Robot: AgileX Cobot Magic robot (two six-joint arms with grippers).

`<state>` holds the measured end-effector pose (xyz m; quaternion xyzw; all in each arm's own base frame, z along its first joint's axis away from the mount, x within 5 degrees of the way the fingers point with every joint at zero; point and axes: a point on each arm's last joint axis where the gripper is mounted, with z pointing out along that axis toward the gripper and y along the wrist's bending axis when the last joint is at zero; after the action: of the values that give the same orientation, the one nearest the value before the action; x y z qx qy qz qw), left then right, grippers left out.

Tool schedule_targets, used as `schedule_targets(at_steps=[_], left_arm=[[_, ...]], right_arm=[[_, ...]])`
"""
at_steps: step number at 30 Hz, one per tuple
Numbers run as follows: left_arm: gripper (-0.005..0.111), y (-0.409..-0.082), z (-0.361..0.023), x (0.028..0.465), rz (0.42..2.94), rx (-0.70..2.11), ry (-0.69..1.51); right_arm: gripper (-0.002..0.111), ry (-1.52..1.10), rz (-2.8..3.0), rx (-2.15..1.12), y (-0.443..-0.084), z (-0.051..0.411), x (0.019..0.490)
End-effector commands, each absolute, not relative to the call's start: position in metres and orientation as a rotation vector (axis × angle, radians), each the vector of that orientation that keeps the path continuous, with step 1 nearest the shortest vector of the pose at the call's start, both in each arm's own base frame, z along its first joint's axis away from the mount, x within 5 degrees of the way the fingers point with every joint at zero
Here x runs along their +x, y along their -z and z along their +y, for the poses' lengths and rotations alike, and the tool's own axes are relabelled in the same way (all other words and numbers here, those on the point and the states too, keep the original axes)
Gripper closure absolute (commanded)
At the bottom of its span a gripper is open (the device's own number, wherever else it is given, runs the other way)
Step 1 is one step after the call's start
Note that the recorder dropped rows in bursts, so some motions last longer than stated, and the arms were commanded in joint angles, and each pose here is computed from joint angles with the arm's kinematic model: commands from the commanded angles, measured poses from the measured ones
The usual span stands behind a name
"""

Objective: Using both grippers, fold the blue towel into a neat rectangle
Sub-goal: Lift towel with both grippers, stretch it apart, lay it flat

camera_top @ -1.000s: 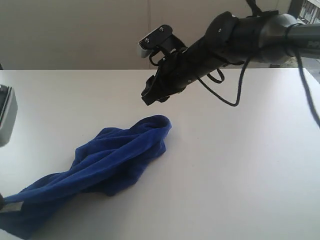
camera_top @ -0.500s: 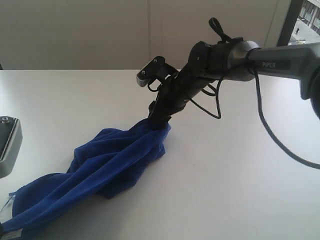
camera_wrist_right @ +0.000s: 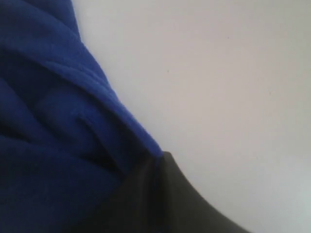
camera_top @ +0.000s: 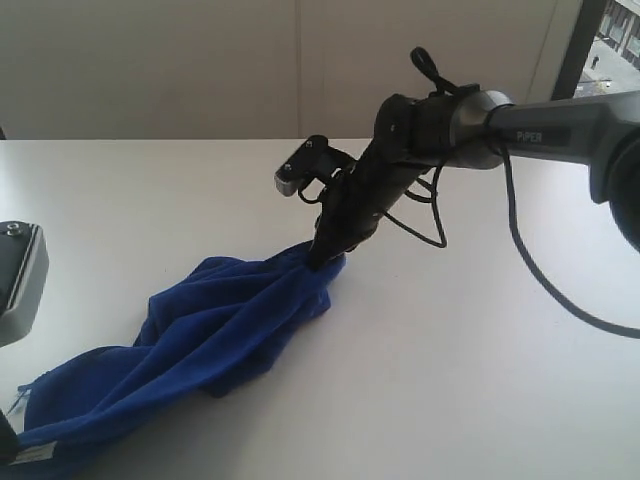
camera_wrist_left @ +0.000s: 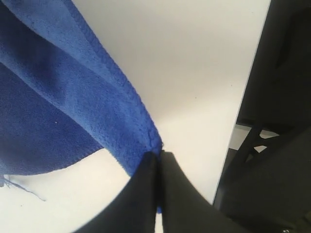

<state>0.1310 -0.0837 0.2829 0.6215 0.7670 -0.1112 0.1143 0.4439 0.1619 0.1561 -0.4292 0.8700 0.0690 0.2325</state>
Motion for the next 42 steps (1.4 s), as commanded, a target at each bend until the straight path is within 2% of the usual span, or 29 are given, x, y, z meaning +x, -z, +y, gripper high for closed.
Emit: schedule_targets(at_steps=[1,7,10,14,18,21,26,34,38,42], left_arm=[[0.107,-0.282,-0.082,0.129,2.254,1.833,0.319],[0.107,-0.284,-0.082,0.145,2.187,1.715,0.155],[0.107,-0.289,-0.084,0.152,2.137,1.663,0.119],[0.107,-0.321,-0.088,0.166,1.997,1.555,0.04],[0.107,-0.355,-0.085,0.178,1.855,1.498,-0.14],[0.107,-0.363,-0.084,0.183,1.796,1.468,-0.213],[0.107,-0.367,-0.079,0.207,1.677,1.449,-0.463],[0.107,-0.339,-0.065,0.284,1.551,1.422,-0.734],[0.107,-0.335,-0.06,0.311,1.411,1.324,-0.777],[0.107,-0.334,-0.056,0.315,1.403,1.304,-0.785]], right_arm=[[0.108,-0.004,2.411,-1.081,-0.198,0.142,0.442],[0.108,0.349,2.359,-0.703,-0.311,0.085,0.415],[0.108,0.396,2.331,-0.642,-0.343,0.075,0.397],[0.108,0.496,2.213,-0.48,-0.409,0.054,0.353],[0.108,0.517,2.157,-0.384,-0.443,0.042,0.32],[0.108,0.526,2.204,-0.37,-0.442,0.039,0.312],[0.108,0.523,2.221,-0.446,-0.409,0.046,0.33],[0.108,0.698,2.152,-0.471,-0.367,0.049,0.381],[0.108,0.775,2.052,-0.344,-0.362,0.042,0.398],[0.108,0.775,2.054,-0.251,-0.362,0.032,0.399]])
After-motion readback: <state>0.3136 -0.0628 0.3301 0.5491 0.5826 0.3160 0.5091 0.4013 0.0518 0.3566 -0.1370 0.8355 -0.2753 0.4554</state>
